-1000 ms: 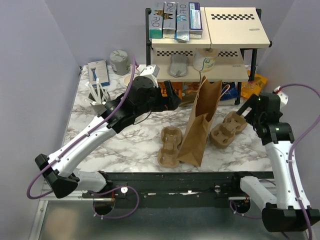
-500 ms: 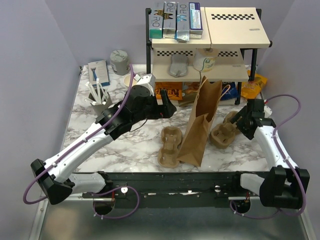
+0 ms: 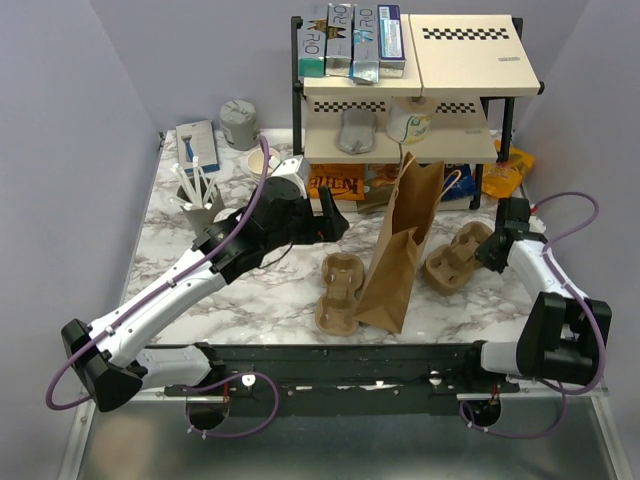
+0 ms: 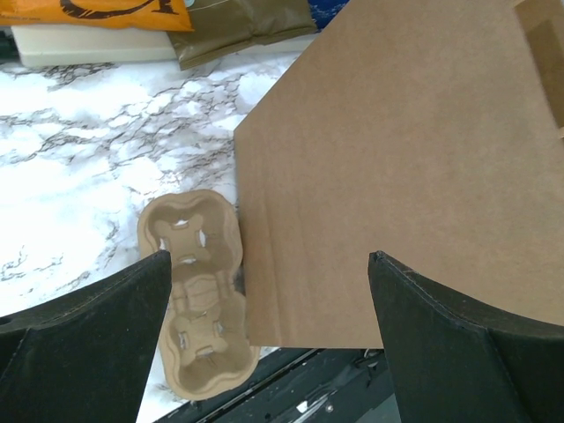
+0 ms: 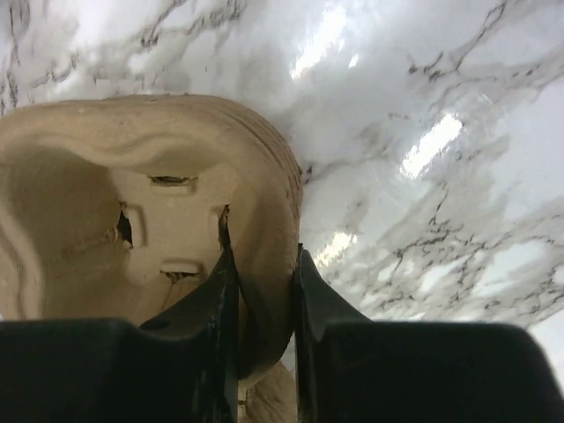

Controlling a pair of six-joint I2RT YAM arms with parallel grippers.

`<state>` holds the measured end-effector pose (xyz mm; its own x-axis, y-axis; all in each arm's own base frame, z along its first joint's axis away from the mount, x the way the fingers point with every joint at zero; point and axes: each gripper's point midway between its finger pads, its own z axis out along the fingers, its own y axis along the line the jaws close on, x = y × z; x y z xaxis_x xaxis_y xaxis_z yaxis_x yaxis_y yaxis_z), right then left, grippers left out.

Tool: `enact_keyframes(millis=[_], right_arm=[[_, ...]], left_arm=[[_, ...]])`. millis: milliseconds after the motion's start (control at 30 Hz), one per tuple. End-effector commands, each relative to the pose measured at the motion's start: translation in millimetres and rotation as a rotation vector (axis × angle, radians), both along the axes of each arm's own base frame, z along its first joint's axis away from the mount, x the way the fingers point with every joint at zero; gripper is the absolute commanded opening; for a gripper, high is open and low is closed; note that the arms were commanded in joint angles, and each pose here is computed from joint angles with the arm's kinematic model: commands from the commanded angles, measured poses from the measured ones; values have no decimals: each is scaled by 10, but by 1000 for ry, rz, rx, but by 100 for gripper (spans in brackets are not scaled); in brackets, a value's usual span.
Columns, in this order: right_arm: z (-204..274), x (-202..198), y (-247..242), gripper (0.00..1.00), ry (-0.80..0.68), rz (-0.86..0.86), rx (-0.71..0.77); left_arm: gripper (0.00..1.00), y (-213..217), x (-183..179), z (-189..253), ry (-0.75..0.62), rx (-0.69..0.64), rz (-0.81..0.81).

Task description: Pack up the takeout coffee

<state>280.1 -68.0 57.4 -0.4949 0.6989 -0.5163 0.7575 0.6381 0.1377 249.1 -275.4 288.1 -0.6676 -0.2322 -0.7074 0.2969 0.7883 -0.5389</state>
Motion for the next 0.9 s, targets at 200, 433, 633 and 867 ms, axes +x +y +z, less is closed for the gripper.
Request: enact_keyframes(millis=[200, 433, 633, 867], right_arm=[[481, 472, -763, 8, -36, 137, -226], [546, 840, -1081, 11, 24, 377, -254], [666, 683, -1187, 66, 59, 270, -290], [1568, 681, -279, 91, -314, 373, -111]], left_arm=[[99, 261, -2, -96, -36, 51, 44], [99, 358, 0, -144, -41, 117, 39], [99, 392, 32, -110, -50, 123, 59], [99, 528, -43, -33, -61, 83, 108]])
